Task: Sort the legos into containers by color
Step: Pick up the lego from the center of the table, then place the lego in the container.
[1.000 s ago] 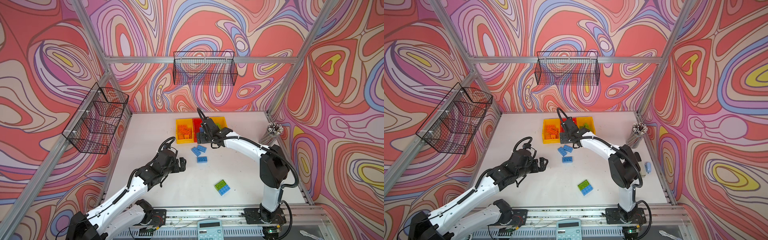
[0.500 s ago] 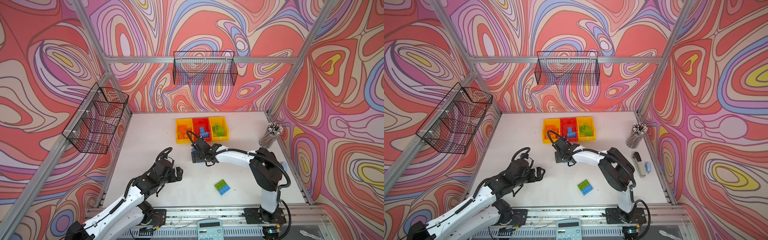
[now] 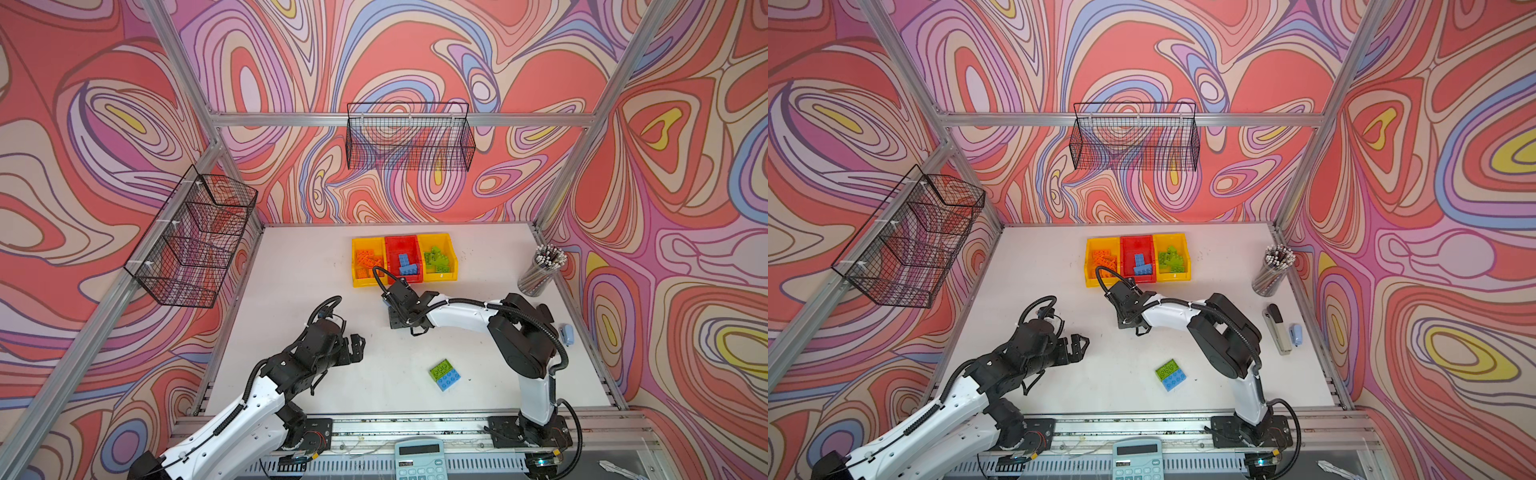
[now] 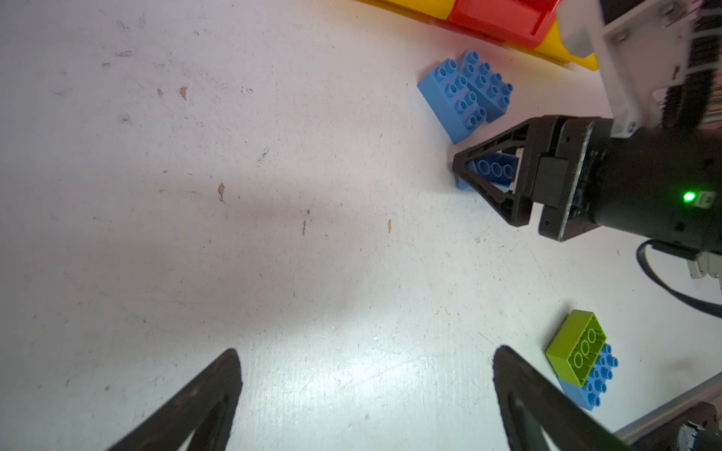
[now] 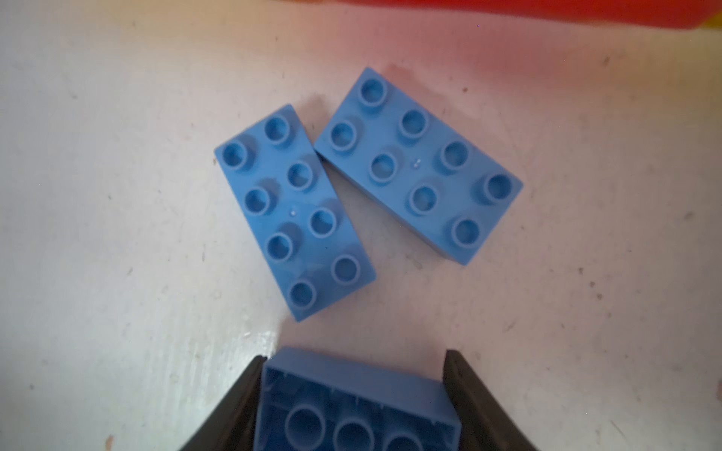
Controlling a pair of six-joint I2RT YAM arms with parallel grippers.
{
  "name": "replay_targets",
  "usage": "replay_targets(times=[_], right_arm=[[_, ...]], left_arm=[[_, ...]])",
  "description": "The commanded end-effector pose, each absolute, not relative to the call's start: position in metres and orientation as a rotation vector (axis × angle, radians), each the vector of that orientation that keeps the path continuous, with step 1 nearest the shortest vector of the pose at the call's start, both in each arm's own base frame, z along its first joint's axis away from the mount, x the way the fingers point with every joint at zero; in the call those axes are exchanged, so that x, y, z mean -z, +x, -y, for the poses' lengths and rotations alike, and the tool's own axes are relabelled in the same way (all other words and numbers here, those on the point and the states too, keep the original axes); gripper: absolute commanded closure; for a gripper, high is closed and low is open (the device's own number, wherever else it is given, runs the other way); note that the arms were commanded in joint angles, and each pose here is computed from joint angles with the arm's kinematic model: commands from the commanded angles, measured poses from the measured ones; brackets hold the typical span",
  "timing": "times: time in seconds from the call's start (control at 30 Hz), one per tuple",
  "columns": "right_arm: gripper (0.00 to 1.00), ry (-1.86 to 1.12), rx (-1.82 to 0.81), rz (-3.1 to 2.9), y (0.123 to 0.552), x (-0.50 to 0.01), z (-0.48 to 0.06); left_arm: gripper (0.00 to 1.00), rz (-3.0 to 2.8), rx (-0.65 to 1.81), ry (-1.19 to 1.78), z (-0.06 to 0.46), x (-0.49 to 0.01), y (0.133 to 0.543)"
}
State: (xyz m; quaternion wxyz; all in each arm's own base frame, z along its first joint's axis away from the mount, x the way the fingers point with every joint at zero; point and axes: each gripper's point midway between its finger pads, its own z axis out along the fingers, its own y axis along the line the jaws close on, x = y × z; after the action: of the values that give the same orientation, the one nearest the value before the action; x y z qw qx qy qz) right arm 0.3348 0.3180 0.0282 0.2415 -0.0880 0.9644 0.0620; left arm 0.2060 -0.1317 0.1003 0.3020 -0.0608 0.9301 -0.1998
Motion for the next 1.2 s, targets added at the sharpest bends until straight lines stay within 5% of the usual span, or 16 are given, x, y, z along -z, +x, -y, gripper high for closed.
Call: replay_targets(times=[0.0,0.3,0.73,0.97,1.17], right_arm=[[0.49,-0.256,-0.124,-2.641,0.333,-0.028,-0.314],[0.51,-0.280,-0.064,-2.504,0.399,-0.101,-0.306],[0.50,-0.216,-0.092,-2.476,0.515,-0.102,-0.289],[0.15,-0.260,-0.160,-2.422,0.524,-0.120,-0.291],[0.13,-0.243,-0.211,-2.374,0.502,-0.156,-0.281]], left_arm=[[0.00,-2.483,0.515,-0.187,0.129,-0.098,0.206],[0.00,-2.480,0.543,-0.139,0.147,-0.119,0.224],[0.00,-2.485,0.502,-0.128,0.156,-0.132,0.243],[0.00,-2.504,0.487,-0.110,0.160,-0.133,0.248],[0.00,-2.515,0.505,-0.104,0.164,-0.131,0.249]])
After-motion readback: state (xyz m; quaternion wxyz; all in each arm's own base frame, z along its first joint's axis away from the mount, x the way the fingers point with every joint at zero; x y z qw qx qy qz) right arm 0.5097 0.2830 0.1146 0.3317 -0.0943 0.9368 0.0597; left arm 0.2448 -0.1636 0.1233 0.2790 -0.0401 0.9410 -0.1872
